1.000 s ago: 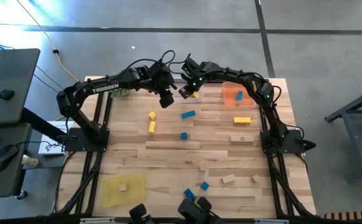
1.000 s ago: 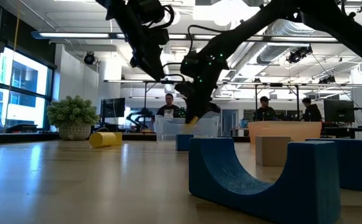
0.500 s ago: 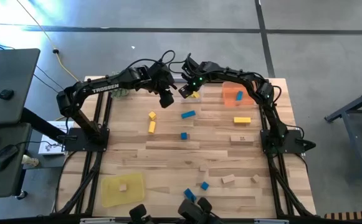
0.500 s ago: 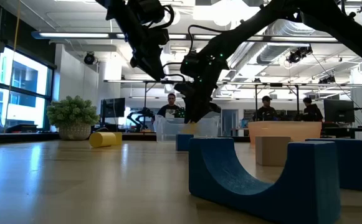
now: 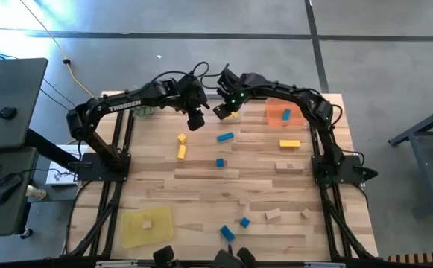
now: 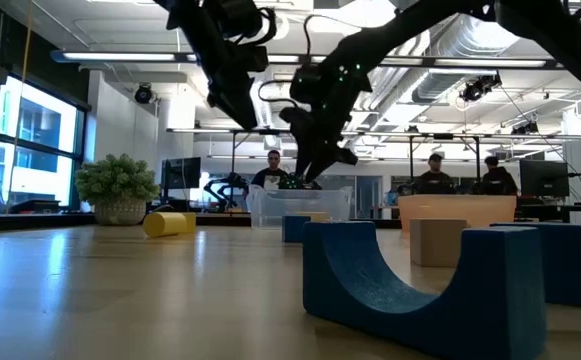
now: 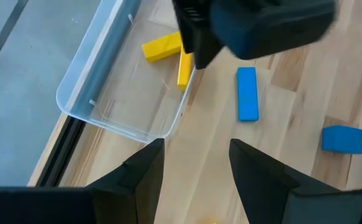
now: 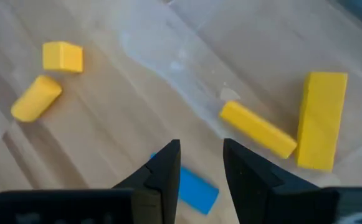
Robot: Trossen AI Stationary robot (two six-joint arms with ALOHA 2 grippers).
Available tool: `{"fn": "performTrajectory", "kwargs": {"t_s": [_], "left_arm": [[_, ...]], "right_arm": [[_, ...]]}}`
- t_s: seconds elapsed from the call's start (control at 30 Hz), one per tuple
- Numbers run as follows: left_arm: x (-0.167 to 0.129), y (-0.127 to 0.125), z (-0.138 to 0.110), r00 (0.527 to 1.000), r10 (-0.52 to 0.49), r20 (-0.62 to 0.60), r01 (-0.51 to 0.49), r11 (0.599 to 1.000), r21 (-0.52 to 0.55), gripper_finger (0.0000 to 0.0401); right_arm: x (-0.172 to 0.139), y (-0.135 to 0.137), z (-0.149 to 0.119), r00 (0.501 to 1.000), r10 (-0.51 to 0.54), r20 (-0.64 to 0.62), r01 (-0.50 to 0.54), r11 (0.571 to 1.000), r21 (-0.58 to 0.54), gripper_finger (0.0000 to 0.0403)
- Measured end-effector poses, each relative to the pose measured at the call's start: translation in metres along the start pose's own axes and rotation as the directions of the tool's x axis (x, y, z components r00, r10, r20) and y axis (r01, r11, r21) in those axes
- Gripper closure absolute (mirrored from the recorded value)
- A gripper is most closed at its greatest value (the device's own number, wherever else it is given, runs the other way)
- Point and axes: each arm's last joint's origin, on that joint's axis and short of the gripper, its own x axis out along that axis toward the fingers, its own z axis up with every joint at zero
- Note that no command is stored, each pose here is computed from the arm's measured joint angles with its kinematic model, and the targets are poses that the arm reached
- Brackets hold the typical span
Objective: Sort & place blocks by color
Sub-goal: Put the blue block into the orange bin
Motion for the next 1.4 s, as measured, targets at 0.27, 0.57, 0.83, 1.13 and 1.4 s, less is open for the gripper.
{"fn": "performTrajectory", "kwargs": {"t_s": [0.27, 0.57, 0.83, 1.13, 1.4], "left_arm": [[-0.026, 0.000, -0.004, 1.000, 0.005, 0.028, -0.005, 1.000, 0.026, 0.0231], [-0.053, -0.001, -0.009, 0.998, 0.006, 0.065, -0.006, 1.000, -0.010, 0.0231], [-0.056, -0.004, -0.024, 0.997, -0.019, -0.075, 0.008, 0.990, -0.139, 0.0231], [-0.058, -0.008, -0.037, 0.976, -0.044, -0.211, -0.015, 0.963, -0.269, 0.0231], [-0.058, -0.012, -0.043, 0.962, -0.046, -0.271, -0.048, 0.943, -0.330, 0.0231]], "right_arm": [[-0.009, 0.038, -0.021, 0.997, -0.008, -0.073, 0.004, 0.999, -0.053, 0.0293], [0.000, 0.079, -0.042, 0.989, 0.054, -0.141, -0.086, 0.969, -0.232, 0.0289], [0.007, 0.113, -0.062, 0.988, 0.037, -0.152, -0.097, 0.908, -0.409, 0.0233], [0.012, 0.143, -0.083, 0.985, 0.031, -0.171, -0.136, 0.746, -0.652, 0.0190], [0.024, 0.157, -0.098, 0.985, -0.035, -0.168, -0.103, 0.662, -0.742, 0.0189]]}}
